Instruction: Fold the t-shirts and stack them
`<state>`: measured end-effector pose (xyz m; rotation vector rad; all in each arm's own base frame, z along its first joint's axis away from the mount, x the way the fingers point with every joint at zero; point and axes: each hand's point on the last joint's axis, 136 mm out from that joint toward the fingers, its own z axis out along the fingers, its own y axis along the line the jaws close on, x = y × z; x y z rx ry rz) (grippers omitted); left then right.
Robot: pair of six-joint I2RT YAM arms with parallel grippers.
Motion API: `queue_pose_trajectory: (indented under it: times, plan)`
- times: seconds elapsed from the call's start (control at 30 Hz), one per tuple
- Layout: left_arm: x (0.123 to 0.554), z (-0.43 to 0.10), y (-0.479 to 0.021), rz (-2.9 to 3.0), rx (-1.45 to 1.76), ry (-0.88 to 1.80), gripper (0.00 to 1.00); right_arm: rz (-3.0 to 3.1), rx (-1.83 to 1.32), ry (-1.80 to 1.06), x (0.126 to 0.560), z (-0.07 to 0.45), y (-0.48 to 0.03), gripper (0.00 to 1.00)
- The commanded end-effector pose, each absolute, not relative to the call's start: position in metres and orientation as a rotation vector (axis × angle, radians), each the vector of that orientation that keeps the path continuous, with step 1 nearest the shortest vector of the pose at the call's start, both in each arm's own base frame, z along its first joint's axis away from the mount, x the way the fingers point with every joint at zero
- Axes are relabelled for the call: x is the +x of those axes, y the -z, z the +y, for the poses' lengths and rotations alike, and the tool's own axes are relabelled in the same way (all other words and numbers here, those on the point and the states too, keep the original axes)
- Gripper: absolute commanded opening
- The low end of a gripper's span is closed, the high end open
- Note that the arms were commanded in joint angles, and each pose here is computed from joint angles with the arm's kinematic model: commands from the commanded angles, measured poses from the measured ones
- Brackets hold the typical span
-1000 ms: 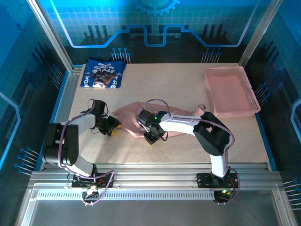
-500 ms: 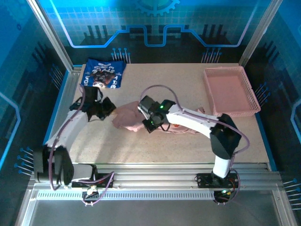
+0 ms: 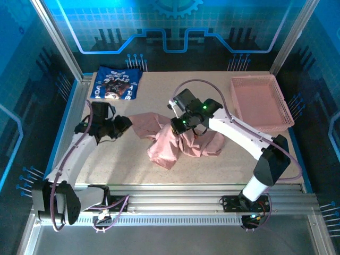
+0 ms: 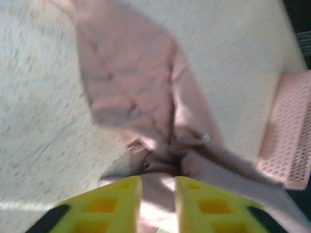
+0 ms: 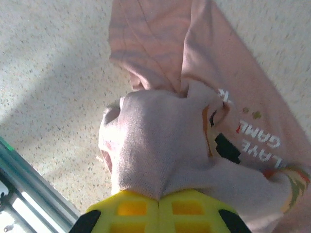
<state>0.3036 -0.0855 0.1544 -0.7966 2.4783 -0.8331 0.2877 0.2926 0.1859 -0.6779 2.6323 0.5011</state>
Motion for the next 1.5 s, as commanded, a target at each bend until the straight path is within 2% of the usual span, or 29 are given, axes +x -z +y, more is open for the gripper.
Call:
queue_pose_trajectory:
  times: [0.0, 0.1, 0.2, 0.33, 0.4, 0.5, 0.67, 0.87, 1.0, 1.1, 1.37, 1.43, 1.47]
  plan:
    - [0.281, -0.119, -0.147, 2.561, -0.692, 0.934, 0.44, 2.738, -0.601, -0.597, 0.281, 0.291, -0.164, 0.02]
    - [0.257, -0.148, -0.136, 2.643, -0.619, 1.005, 0.57, 2.81, -0.558, -0.608, 0.283, 0.286, -0.146, 0.06]
    - [0.233, -0.172, -0.127, 2.695, -0.573, 1.077, 0.61, 2.854, -0.531, -0.592, 0.289, 0.283, -0.13, 0.13]
    - [0.197, -0.19, -0.099, 2.833, -0.539, 1.038, 0.63, 2.903, -0.493, -0.561, 0.299, 0.277, -0.12, 0.42]
    - [0.191, -0.192, -0.087, 2.86, -0.55, 1.007, 0.63, 2.903, -0.523, -0.55, 0.295, 0.275, -0.124, 0.52]
    - [0.194, -0.193, -0.072, 2.871, -0.581, 0.96, 0.63, 2.914, -0.564, -0.546, 0.275, 0.267, -0.132, 0.59]
    - [0.209, -0.181, -0.056, 2.845, -0.684, 0.807, 0.63, 2.937, -0.665, -0.659, 0.214, 0.268, -0.138, 0.66]
    - [0.227, -0.176, -0.04, 2.826, -0.739, 0.705, 0.63, 2.993, -0.777, -0.742, 0.164, 0.289, -0.104, 0.67]
    - [0.233, -0.175, -0.023, 2.86, -0.747, 0.649, 0.62, 2.985, -0.875, -0.7, 0.162, 0.313, -0.079, 0.66]
    - [0.237, -0.171, -0.011, 2.867, -0.769, 0.607, 0.57, 2.961, -0.876, -0.672, 0.17, 0.329, -0.062, 0.66]
    - [0.251, -0.171, -0.004, 2.852, -0.801, 0.59, 0.24, 3.012, -0.743, -0.475, 0.197, 0.341, -0.014, 0.62]
    - [0.254, -0.171, -0.004, 2.851, -0.801, 0.595, 0.17, 3.04, -0.727, -0.437, 0.198, 0.341, -0.005, 0.55]
    - [0.255, -0.172, -0.004, 2.85, -0.802, 0.6, 0.13, 3.052, -0.721, -0.414, 0.197, 0.339, 0.0, 0.45]
